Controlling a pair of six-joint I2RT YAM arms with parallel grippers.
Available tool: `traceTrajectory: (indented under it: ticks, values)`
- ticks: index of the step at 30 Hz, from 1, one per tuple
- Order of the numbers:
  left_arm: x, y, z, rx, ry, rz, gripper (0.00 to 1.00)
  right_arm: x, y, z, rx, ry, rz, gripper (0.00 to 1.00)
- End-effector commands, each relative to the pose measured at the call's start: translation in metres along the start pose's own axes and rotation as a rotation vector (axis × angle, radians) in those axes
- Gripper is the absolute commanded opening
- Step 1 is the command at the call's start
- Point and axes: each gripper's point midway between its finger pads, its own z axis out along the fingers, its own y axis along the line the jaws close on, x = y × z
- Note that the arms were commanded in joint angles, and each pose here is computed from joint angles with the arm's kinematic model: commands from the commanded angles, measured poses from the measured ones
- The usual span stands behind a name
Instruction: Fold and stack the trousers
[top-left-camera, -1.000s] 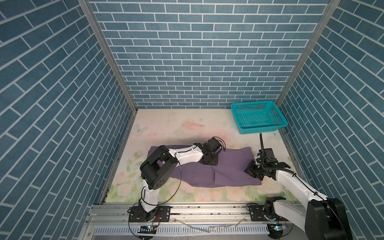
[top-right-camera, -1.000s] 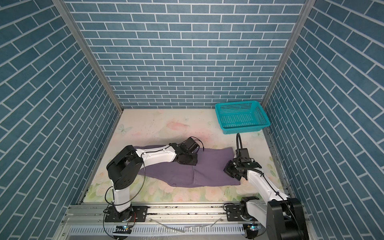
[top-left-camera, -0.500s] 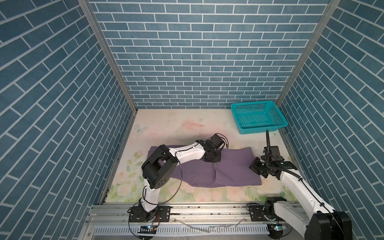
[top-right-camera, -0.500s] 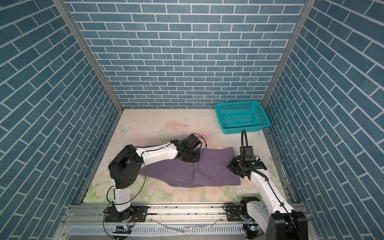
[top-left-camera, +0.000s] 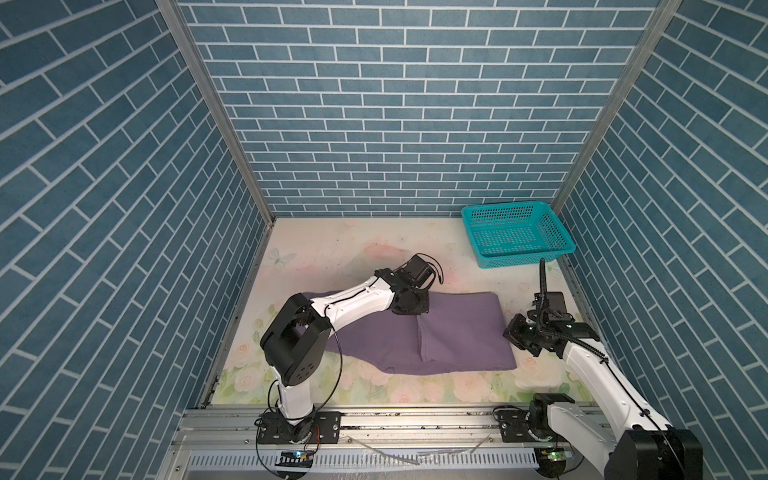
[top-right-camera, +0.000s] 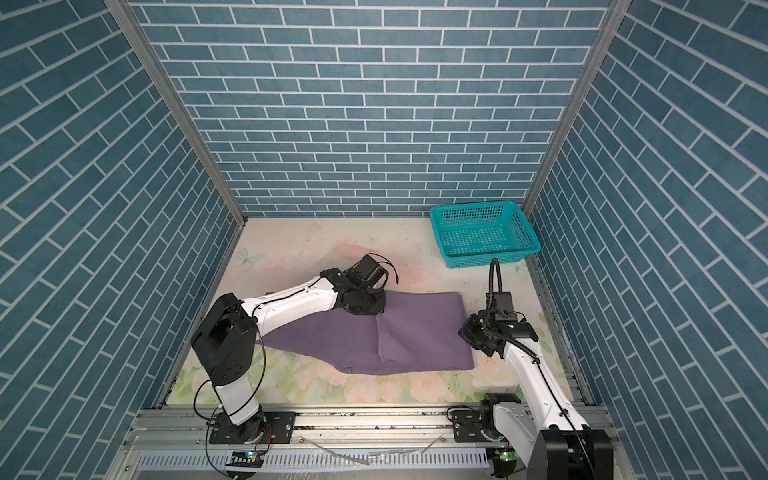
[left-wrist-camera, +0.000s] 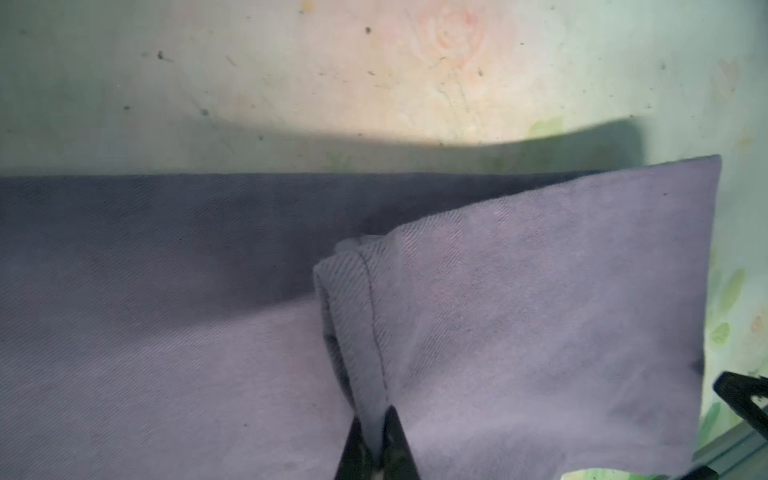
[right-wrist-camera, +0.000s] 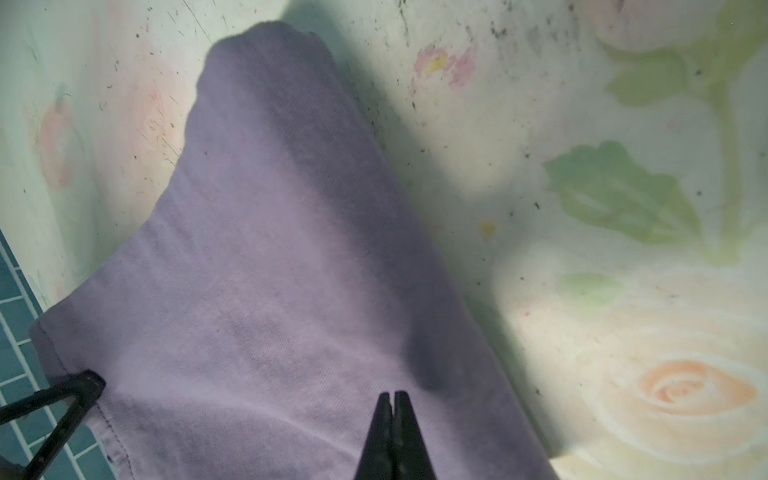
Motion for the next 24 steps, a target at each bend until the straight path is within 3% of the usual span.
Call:
traceTrajectory:
  ticks: [1,2,4,7,8,12,20,22,24]
  values:
    - [-0.001,0.014,0.006,-0.041,0.008,-0.010,0.21,0.007,-0.007,0.005,0.015,0.028,-0.012,0.00]
    - [-0.001,0.012,0.009,-0.034,0.010,-0.007,0.31,0.007,-0.007,0.005,0.016,0.026,-0.011,0.00]
    - [-0.003,0.009,0.012,-0.029,0.019,-0.006,0.40,0.008,-0.010,0.005,0.025,0.026,-0.011,0.00]
    - [-0.003,0.012,0.012,-0.048,0.026,-0.007,0.69,0.008,-0.012,0.004,0.032,0.018,-0.014,0.02]
    - [-0.003,0.011,0.011,-0.048,0.025,-0.005,0.72,0.008,-0.012,0.004,0.034,0.018,-0.014,0.03]
    - [0.006,0.019,-0.002,-0.054,0.024,0.001,0.70,0.008,-0.014,0.006,0.043,0.021,-0.016,0.04]
    - [0.079,0.019,-0.010,-0.006,0.110,0.057,0.40,-0.001,-0.006,0.007,0.034,0.023,-0.023,0.04]
    - [0.093,0.009,-0.009,0.046,0.118,0.079,0.42,-0.002,-0.002,0.007,0.024,0.025,-0.025,0.04]
    - [0.105,0.001,-0.010,0.061,0.117,0.119,0.57,-0.004,0.000,0.006,0.015,0.027,-0.023,0.05]
